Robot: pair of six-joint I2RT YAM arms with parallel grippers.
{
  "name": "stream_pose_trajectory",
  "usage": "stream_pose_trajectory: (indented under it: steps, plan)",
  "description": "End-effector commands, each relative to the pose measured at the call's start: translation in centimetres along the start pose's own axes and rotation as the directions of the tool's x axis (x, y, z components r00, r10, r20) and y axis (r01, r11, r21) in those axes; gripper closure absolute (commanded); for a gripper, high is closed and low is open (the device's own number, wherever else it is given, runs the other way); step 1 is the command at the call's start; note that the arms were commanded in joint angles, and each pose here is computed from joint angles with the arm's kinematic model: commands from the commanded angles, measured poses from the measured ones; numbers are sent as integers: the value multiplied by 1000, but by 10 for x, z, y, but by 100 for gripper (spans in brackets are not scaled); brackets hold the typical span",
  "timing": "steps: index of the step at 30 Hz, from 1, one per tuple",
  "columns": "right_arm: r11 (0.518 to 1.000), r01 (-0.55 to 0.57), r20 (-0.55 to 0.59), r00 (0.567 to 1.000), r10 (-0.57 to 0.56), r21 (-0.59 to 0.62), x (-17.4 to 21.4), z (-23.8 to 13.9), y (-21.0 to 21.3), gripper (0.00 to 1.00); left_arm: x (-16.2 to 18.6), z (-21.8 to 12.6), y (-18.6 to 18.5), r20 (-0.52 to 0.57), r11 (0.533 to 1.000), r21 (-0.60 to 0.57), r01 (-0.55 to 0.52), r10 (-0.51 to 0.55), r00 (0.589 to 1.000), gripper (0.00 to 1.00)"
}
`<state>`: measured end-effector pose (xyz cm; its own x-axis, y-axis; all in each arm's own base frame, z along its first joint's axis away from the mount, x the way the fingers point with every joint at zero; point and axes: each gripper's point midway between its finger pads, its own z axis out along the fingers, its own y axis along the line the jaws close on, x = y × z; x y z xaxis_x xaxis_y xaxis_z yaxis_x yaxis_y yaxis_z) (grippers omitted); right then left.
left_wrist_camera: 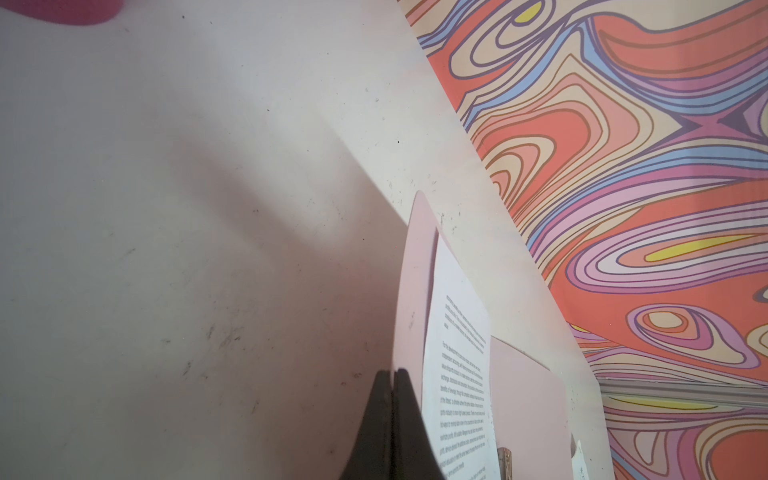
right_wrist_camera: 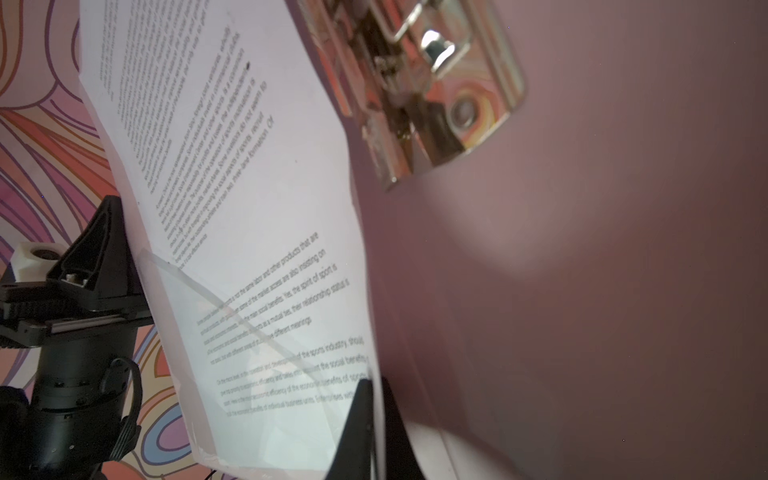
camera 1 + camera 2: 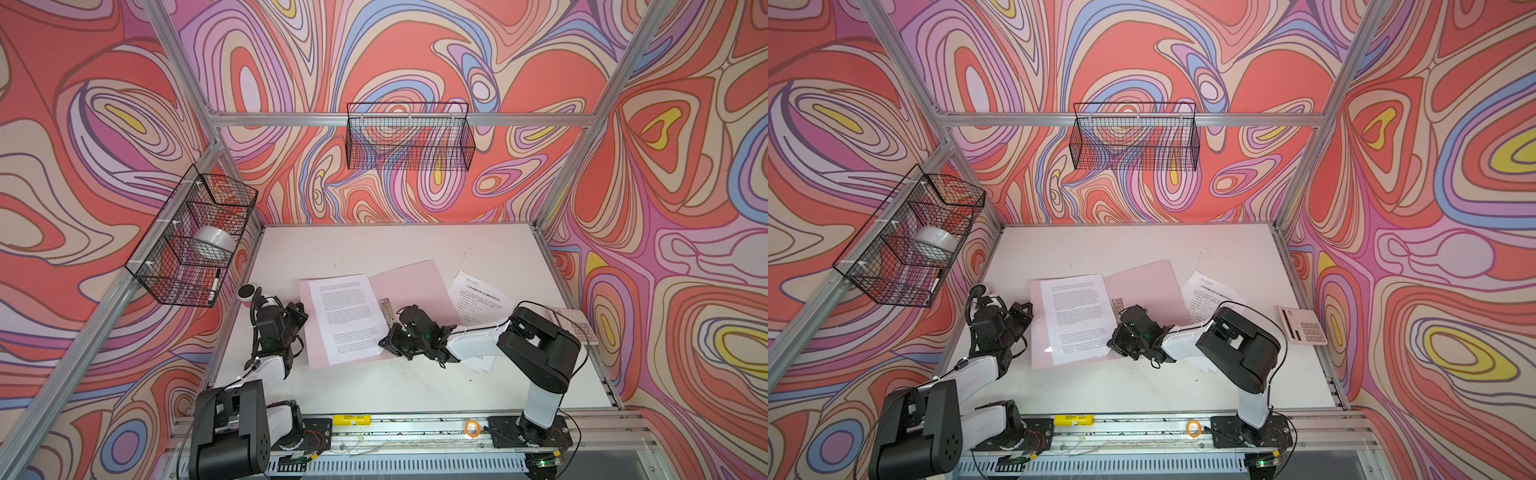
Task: Put the files into the folder
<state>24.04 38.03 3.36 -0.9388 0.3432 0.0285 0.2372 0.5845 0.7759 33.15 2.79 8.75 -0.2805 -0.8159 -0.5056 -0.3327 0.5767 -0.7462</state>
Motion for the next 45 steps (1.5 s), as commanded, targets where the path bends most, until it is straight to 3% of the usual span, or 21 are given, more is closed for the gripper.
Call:
stream_pose_trajectory:
  steps: [1,20,23,24,26,32,39,45]
  plan:
    - [999,-35,31,999,34,7,0,-11,-4,100,-1,-1,5,17,1000,-14,11,-11,1000,100]
    - [989,-92,-63,994,85,-119,28,16,28,100,1,0,8,12,1000,-20,17,-17,1000,100]
    - [991,-81,-108,992,69,-108,33,13,30,51,1,2,8,13,1000,-19,19,-19,1000,100]
    - [994,-63,-104,993,53,-93,33,9,30,43,1,2,8,12,1000,-19,21,-21,1000,100]
    - [997,-9,-95,995,2,-71,31,-1,36,37,0,3,6,14,1000,-13,21,-21,1000,100]
    - [988,148,-96,985,-144,35,30,-30,47,28,-2,3,5,17,1000,-8,24,-24,1000,100]
    - [962,196,-160,973,-166,193,33,-47,5,27,-5,5,-1,20,1000,6,20,-21,1000,100]
    - [881,307,-60,950,-307,361,2,-76,-9,29,-5,4,-1,21,1000,6,16,-16,1000,100]
